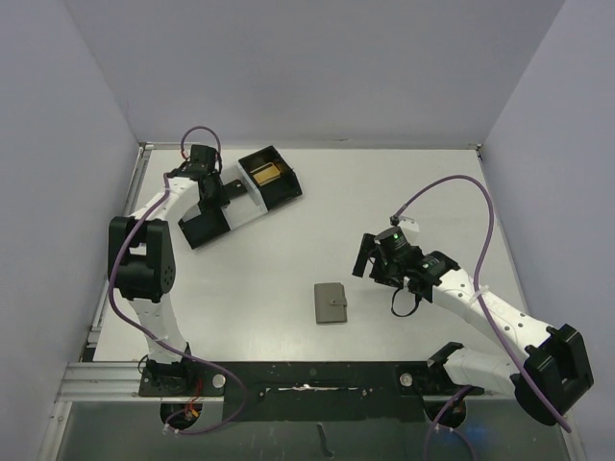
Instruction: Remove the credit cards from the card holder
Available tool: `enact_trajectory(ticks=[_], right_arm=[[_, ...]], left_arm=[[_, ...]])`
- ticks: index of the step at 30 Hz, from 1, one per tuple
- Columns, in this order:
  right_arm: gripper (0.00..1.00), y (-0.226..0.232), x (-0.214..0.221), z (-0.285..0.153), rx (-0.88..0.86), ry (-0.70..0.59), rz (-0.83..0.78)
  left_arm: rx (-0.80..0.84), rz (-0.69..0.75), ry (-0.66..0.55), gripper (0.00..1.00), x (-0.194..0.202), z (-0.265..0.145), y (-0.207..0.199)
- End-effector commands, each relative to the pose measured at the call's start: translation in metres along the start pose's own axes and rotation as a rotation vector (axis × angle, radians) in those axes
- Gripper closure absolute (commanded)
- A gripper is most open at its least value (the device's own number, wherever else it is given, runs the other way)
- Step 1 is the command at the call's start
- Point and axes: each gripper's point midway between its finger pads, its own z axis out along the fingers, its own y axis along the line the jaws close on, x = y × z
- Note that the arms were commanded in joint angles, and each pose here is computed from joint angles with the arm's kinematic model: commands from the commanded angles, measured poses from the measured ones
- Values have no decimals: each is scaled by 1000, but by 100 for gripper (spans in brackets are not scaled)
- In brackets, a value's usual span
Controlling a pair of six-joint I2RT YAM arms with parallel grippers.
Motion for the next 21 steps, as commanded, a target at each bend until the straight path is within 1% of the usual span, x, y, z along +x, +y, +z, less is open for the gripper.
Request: enact_trajectory(ticks=[1,10,21], right_arm=[[2,4,-10,-4,-13,-41,12],[2,4,-3,3,-11,-18,21],[2,1,2,7,6,-2,26]], left_arm=[[57,-3,-31,70,-16,-9,-12],[136,25,3,74,5,-19,-42],[233,110,36,76,44,-35,-104]])
